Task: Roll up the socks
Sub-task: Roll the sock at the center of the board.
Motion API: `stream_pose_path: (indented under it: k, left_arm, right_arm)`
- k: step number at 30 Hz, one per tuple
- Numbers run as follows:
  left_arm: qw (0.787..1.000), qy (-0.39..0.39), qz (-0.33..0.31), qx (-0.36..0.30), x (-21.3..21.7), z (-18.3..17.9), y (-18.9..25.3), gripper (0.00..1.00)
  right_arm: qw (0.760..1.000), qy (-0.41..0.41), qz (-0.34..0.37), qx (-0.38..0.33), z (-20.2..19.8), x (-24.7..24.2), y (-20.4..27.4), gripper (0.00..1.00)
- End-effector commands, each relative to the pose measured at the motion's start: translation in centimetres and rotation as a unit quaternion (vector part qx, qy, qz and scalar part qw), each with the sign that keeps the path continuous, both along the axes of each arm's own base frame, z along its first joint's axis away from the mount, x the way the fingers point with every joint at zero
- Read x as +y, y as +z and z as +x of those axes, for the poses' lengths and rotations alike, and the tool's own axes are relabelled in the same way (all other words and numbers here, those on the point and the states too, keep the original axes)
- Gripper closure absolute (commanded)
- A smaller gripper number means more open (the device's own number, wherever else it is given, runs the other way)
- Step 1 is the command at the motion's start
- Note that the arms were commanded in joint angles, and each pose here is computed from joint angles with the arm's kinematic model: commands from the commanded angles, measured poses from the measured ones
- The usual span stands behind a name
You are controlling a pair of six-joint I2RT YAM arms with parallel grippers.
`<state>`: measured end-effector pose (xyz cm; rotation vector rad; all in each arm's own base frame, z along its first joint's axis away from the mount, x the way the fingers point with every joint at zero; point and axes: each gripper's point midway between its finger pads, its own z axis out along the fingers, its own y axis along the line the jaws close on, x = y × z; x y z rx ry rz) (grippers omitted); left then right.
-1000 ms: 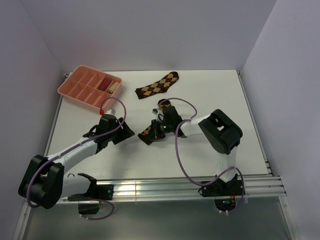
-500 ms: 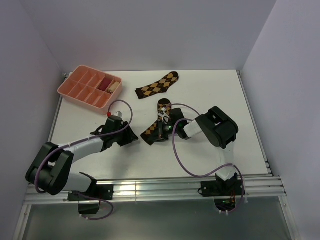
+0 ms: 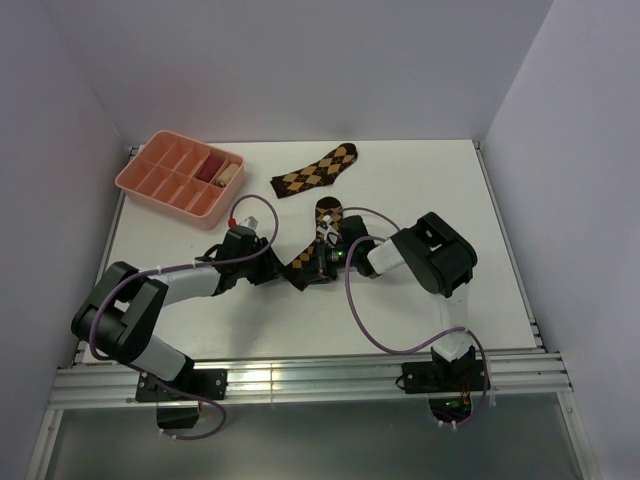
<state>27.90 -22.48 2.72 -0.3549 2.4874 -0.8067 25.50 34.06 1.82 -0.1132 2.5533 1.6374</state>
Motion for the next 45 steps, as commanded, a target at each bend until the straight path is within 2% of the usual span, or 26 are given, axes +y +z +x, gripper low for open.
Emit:
stream_pose_path:
  k: [1, 5, 6, 7, 10, 11, 14, 19, 27, 30, 33, 34, 38, 42, 45]
  left_arm:
    - [1.0, 0.005, 0.013, 0.002, -0.1, 0.6, -0.7, 0.58]
    - [0.999, 0.009, 0.033, 0.018, 0.3, 0.5, -1.8, 0.63]
    - [0.999, 0.007, 0.04, 0.026, 0.5, 0.3, -2.3, 0.64]
    - [0.999, 0.006, 0.041, 0.028, 0.5, 0.2, -2.5, 0.65]
    - [0.998, 0.002, 0.053, 0.042, 0.6, -0.2, -3.3, 0.67]
    - [0.997, 0.001, 0.056, 0.044, 0.6, -0.2, -3.5, 0.68]
    - [0.996, -0.001, 0.073, 0.055, 0.8, -0.6, -4.3, 0.69]
    - [0.993, -0.003, 0.095, 0.069, 1.1, -0.8, -5.3, 0.71]
    - [0.992, -0.014, 0.108, 0.07, 0.7, -0.1, -5.4, 0.73]
    - [0.992, -0.023, 0.105, 0.068, 0.1, 0.2, -5.1, 0.73]
    - [0.992, -0.03, 0.105, 0.063, -0.2, 0.4, -4.9, 0.73]
    - [0.992, -0.033, 0.104, 0.061, -0.3, 0.5, -4.7, 0.73]
    - [0.992, -0.04, 0.102, 0.061, -0.5, 0.4, -4.6, 0.73]
    - [0.992, -0.044, 0.099, 0.064, -0.7, 0.3, -4.6, 0.74]
    - [0.992, -0.045, 0.099, 0.063, -0.7, 0.3, -4.5, 0.74]
  right_arm:
    - [0.999, -0.005, -0.034, 0.013, 0.0, -0.9, -2.0, 1.0]
    - [0.999, -0.006, -0.041, 0.003, 0.3, -0.9, -1.5, 1.0]
    - [0.999, -0.006, -0.045, -0.003, 0.4, -1.0, -1.3, 0.96]
    - [0.999, -0.007, -0.05, -0.003, 0.5, -1.0, -1.4, 0.96]
    - [0.998, -0.007, -0.059, -0.014, 0.7, -1.1, -1.0, 0.82]
    - [0.998, -0.009, -0.059, -0.024, 0.9, -1.1, -0.5, 0.74]
    - [0.996, -0.01, -0.075, -0.041, 1.0, -1.2, 0.1, 0.63]
    - [0.989, -0.004, -0.121, -0.082, 1.0, -1.8, 1.1, 0.5]
    - [0.967, -0.007, -0.21, -0.143, 0.6, -3.8, 2.6, 0.43]
    - [0.948, -0.027, -0.25, -0.192, 1.2, -5.3, 3.7, 0.42]
    - [0.917, -0.036, -0.287, -0.275, 2.0, -5.8, 5.9, 0.44]
    - [0.899, -0.05, -0.308, -0.307, 2.8, -6.2, 6.7, 0.44]
    - [0.851, -0.017, -0.333, -0.406, 2.8, -4.3, 8.1, 0.46]
    - [0.816, 0.004, -0.35, -0.459, 2.4, -2.0, 7.8, 0.5]
    - [0.802, 0.01, -0.357, -0.478, 2.8, -0.9, 7.3, 0.52]
